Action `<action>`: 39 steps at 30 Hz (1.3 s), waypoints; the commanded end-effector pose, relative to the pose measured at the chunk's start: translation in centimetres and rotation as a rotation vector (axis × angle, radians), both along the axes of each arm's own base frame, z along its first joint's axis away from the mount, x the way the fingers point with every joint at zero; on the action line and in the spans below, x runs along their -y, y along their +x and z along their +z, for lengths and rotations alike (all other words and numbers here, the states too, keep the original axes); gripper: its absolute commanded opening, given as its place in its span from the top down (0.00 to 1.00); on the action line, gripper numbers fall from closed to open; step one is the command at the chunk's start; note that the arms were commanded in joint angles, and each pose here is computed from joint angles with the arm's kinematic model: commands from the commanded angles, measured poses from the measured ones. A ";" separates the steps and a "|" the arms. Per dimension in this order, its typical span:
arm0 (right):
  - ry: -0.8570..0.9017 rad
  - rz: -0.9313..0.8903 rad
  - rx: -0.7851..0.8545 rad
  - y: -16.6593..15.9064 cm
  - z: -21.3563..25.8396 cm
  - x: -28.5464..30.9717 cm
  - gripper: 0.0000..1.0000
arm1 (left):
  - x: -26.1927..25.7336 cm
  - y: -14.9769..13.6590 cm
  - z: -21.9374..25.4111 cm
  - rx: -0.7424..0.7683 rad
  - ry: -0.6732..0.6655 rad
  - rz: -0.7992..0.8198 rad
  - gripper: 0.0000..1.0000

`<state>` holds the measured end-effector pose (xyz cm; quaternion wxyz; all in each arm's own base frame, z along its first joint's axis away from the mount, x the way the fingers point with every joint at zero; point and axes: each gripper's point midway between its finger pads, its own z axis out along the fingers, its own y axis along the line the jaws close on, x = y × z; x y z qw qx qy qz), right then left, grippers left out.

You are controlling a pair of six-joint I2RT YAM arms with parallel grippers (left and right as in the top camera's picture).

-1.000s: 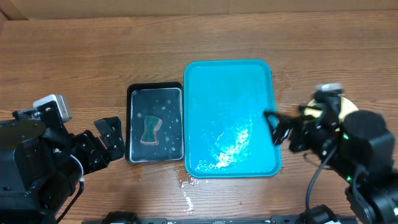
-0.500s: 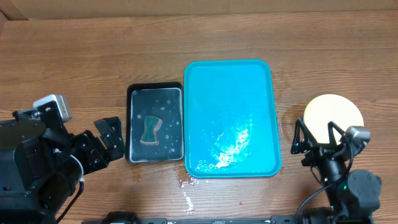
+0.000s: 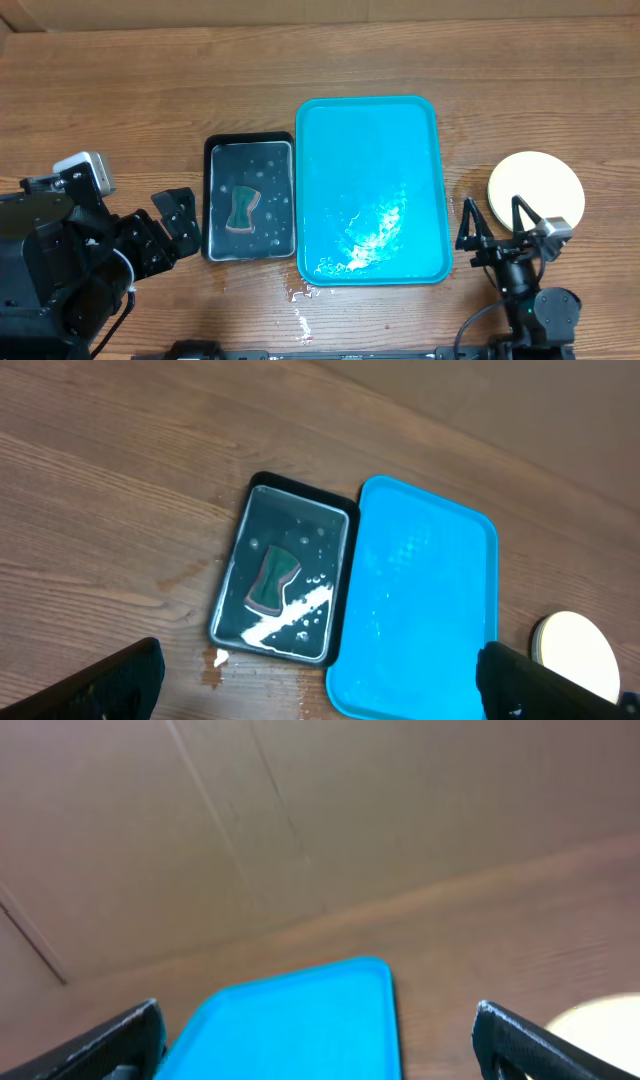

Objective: Clean dirty plates on tray and stack at the side

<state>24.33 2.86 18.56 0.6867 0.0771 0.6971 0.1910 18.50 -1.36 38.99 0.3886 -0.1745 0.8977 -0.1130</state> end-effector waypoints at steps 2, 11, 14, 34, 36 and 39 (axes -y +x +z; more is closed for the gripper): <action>0.000 -0.017 -0.010 0.1 -0.9 0.3 0.00 | 0.0 0.0 0.3 0.011 0.006 -0.008 0.00; -0.001 -0.017 -0.026 0.1 -1.3 0.3 0.00 | 0.0 0.0 0.3 0.011 0.006 -0.008 0.00; -0.001 -0.016 -0.027 0.1 -1.3 0.3 0.00 | 0.0 0.0 0.3 0.012 0.006 -0.008 0.00; -0.001 -0.016 -0.027 0.1 -1.3 0.3 0.00 | -1.6 2.6 1.0 0.162 0.069 0.067 0.00; -0.001 -0.017 -0.026 0.1 -1.3 0.3 0.00 | -1.5 4.3 0.9 0.269 0.061 0.069 0.00; -0.001 -0.017 -0.027 0.1 -1.3 0.3 0.00 | -1.4 5.6 -0.8 0.371 0.053 0.071 0.00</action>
